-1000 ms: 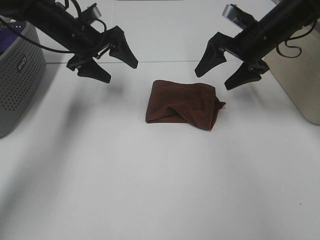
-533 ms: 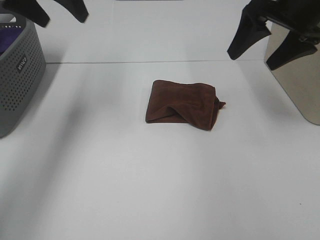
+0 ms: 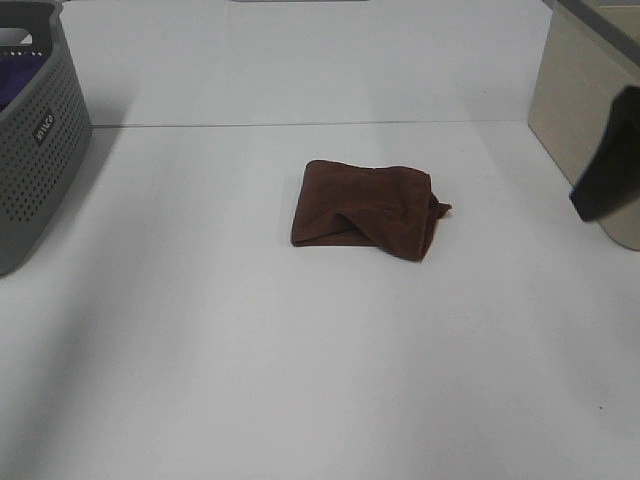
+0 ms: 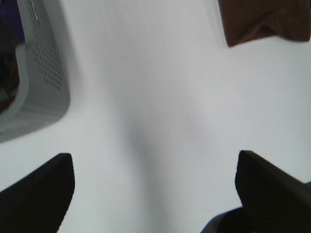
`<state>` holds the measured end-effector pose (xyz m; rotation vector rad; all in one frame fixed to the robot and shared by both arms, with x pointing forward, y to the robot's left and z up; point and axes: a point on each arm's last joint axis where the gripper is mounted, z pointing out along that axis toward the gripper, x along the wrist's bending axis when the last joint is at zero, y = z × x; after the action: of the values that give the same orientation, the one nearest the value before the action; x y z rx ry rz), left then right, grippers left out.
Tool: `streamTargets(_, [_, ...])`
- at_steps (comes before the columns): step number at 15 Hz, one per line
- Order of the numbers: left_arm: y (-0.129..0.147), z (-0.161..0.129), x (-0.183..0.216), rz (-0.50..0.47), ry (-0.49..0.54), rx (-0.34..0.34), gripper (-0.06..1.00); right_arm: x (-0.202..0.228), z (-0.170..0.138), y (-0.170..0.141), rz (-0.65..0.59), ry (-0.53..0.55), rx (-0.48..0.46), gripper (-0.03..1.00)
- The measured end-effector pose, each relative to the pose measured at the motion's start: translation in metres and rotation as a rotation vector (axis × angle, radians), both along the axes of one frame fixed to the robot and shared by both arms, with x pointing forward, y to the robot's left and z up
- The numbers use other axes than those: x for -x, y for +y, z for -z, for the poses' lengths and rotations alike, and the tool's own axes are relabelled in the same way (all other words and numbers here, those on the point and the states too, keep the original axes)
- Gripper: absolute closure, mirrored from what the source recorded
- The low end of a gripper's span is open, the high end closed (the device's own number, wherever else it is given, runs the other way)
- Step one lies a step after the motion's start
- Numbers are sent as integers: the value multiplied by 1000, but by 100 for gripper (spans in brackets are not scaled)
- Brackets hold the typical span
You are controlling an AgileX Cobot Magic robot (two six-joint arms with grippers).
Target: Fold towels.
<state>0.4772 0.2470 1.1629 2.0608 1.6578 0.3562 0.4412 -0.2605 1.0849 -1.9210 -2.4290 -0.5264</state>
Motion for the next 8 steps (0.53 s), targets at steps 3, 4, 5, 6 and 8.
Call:
streamTargets(3, [12, 36, 60, -10, 14, -1, 11, 47, 17, -7, 18, 2, 38, 1])
streamTargets(4, [16, 50, 81, -12, 6, 1, 11, 65, 24, -9, 18, -5, 41, 1])
streamTargets(5, [20, 62, 104, -14, -11, 4, 11, 83, 32, -11, 19, -18, 43, 1])
streamTargets(6, [24, 77, 125, -14, -23, 6, 11, 101, 39, -12, 19, -41, 45, 1])
streamTargets(8, [31, 101, 159, -2, -64, 6, 11, 130, 48, -15, 20, -121, 42, 1])
